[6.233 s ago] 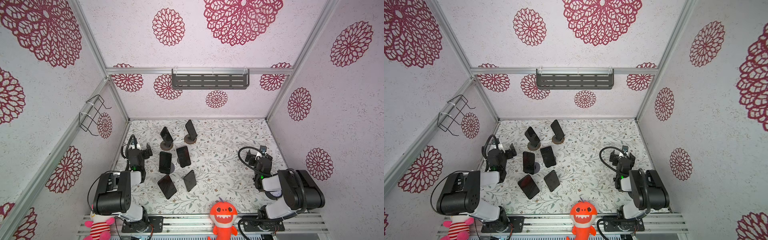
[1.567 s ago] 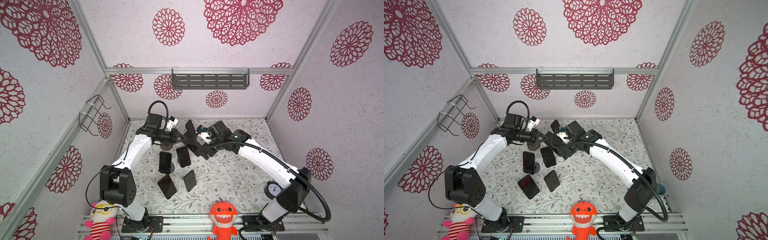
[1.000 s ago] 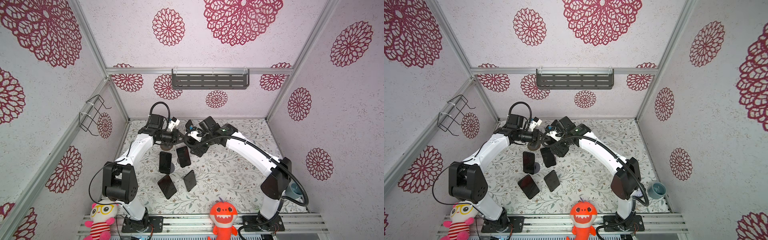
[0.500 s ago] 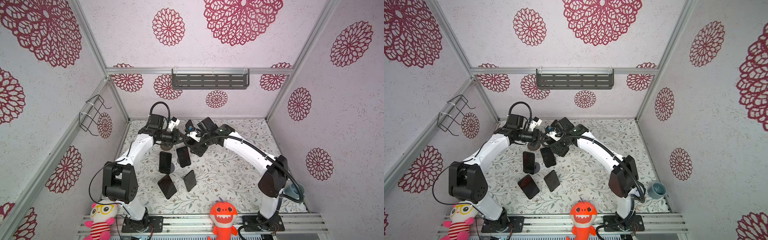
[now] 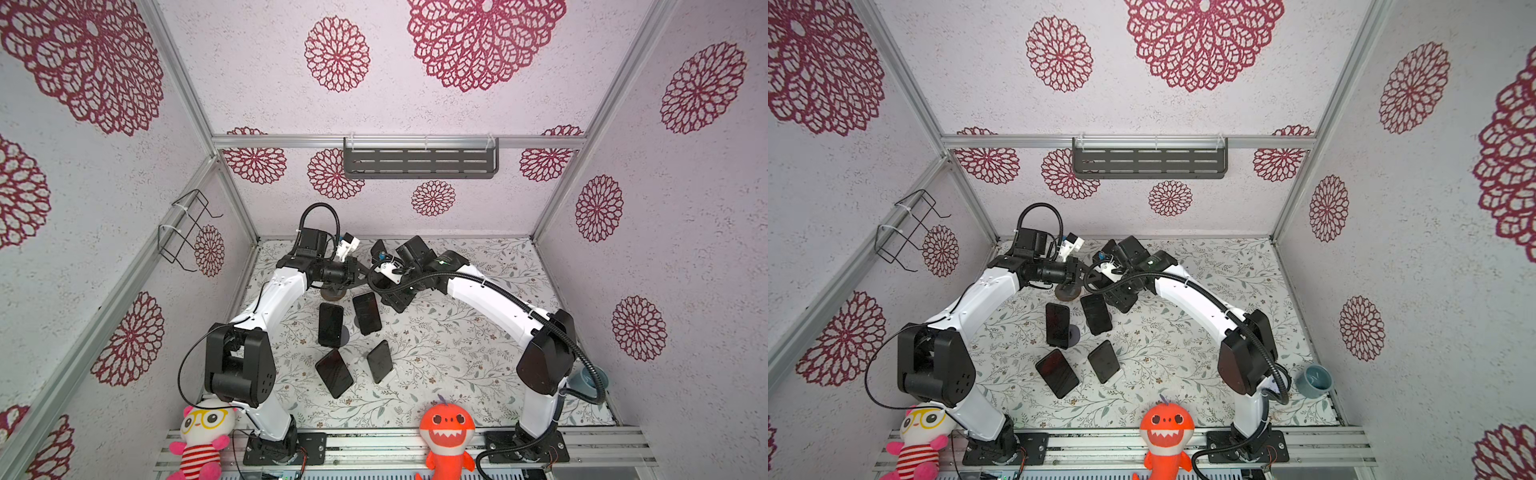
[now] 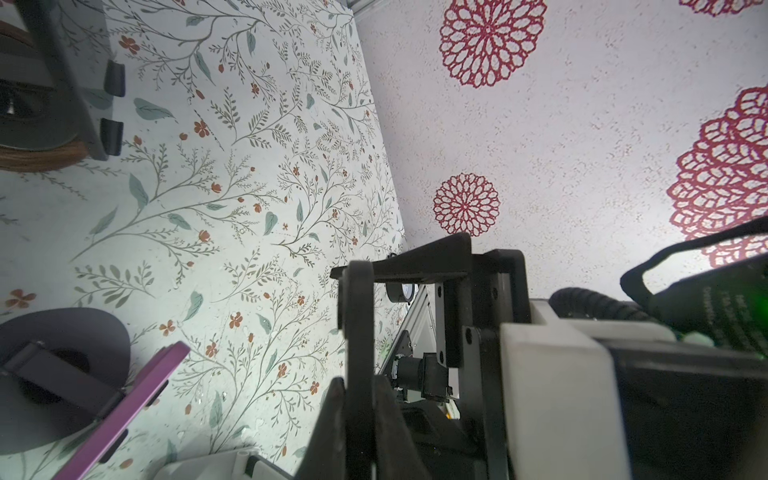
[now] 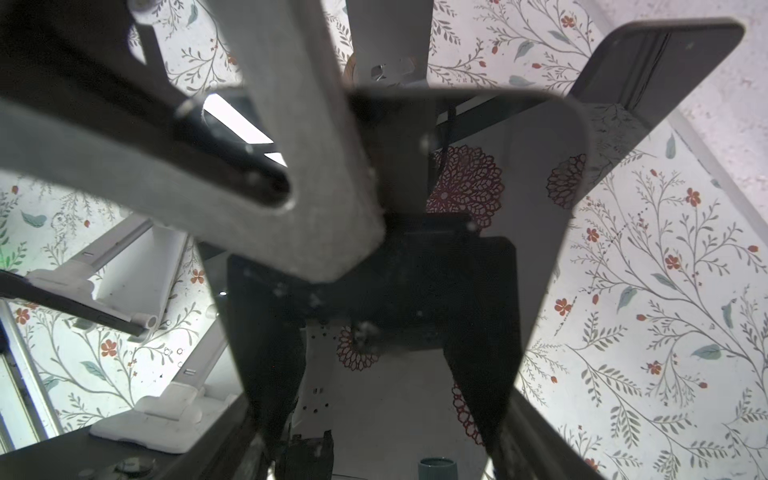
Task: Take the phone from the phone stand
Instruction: 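Bring the phone toward the right gripper while the right gripper closes on it, then open the left gripper while the right arm carries the phone toward the far corner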
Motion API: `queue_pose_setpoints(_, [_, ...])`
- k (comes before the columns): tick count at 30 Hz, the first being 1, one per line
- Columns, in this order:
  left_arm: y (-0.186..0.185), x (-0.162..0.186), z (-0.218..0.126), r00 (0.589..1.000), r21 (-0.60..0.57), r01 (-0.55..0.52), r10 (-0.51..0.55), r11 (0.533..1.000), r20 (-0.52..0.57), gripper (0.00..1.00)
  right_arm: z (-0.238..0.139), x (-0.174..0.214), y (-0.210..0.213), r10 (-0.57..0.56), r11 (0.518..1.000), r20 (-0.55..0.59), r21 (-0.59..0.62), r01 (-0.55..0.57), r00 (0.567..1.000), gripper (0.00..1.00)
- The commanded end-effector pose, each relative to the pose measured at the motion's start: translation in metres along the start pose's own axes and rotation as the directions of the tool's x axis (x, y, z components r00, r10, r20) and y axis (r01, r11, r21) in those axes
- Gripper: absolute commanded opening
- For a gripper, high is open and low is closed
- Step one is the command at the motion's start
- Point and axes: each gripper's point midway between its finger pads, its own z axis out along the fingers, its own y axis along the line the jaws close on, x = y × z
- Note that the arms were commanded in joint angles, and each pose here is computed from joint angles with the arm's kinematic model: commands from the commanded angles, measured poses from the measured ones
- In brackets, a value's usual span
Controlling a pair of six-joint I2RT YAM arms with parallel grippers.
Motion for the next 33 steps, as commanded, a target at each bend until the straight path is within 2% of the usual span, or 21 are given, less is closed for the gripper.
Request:
queue_pose_setpoints(1, [-0.023, -0.002, -0.009, 0.997, 0.055, -0.072, 0.071, 0.996, 0.022, 0.23, -0.032, -0.014, -0.023, 0.087, 0.994, 0.094, 0.051, -0.092, 0.992, 0.51])
queue_pose_setpoints(5, [-0.023, -0.005, -0.013, 0.995, 0.052, -0.087, 0.085, 0.995, 0.043, 0.47, -0.041, -0.004, -0.039, 0.131, 0.988, 0.083, 0.068, -0.136, 0.988, 0.42])
queue_pose_setpoints(10, [-0.024, -0.010, -0.020, 0.993, 0.041, -0.095, 0.091, 0.995, 0.070, 0.62, -0.060, 0.025, -0.073, 0.204, 0.969, 0.059, 0.133, -0.210, 0.977, 0.37])
queue_pose_setpoints(13, [-0.025, -0.013, -0.025, 0.990, 0.023, -0.108, 0.105, 0.994, 0.094, 0.63, -0.072, 0.063, -0.114, 0.278, 0.938, -0.002, 0.218, -0.271, 0.960, 0.35])
queue_pose_setpoints(15, [-0.025, -0.015, -0.028, 0.987, 0.003, -0.115, 0.114, 0.993, 0.110, 0.63, -0.080, 0.090, -0.145, 0.346, 0.902, -0.025, 0.284, -0.325, 0.938, 0.25])
queue_pose_setpoints(17, [-0.024, -0.017, -0.032, 0.984, -0.020, -0.121, 0.123, 0.992, 0.128, 0.63, -0.088, 0.118, -0.177, 0.429, 0.856, -0.037, 0.334, -0.394, 0.902, 0.20])
queue_pose_setpoints(20, [-0.024, -0.021, -0.040, 0.977, -0.056, -0.132, 0.139, 0.990, 0.160, 0.63, -0.097, 0.157, -0.222, 0.524, 0.783, -0.047, 0.420, -0.460, 0.850, 0.20])
queue_pose_setpoints(23, [-0.017, -0.026, -0.046, 0.972, -0.107, -0.123, 0.141, 0.987, 0.190, 0.64, -0.093, 0.193, -0.255, 0.602, 0.730, -0.077, 0.458, -0.508, 0.795, 0.18])
queue_pose_setpoints(28, [-0.013, -0.031, -0.055, 0.965, -0.136, -0.119, 0.147, 0.984, 0.216, 0.64, -0.064, 0.230, -0.286, 0.663, 0.702, -0.144, 0.459, -0.544, 0.734, 0.18])
queue_pose_setpoints(33, [-0.013, -0.032, -0.059, 0.962, -0.151, -0.123, 0.155, 0.981, 0.225, 0.64, -0.033, 0.239, -0.294, 0.666, 0.715, -0.189, 0.438, -0.545, 0.722, 0.18])
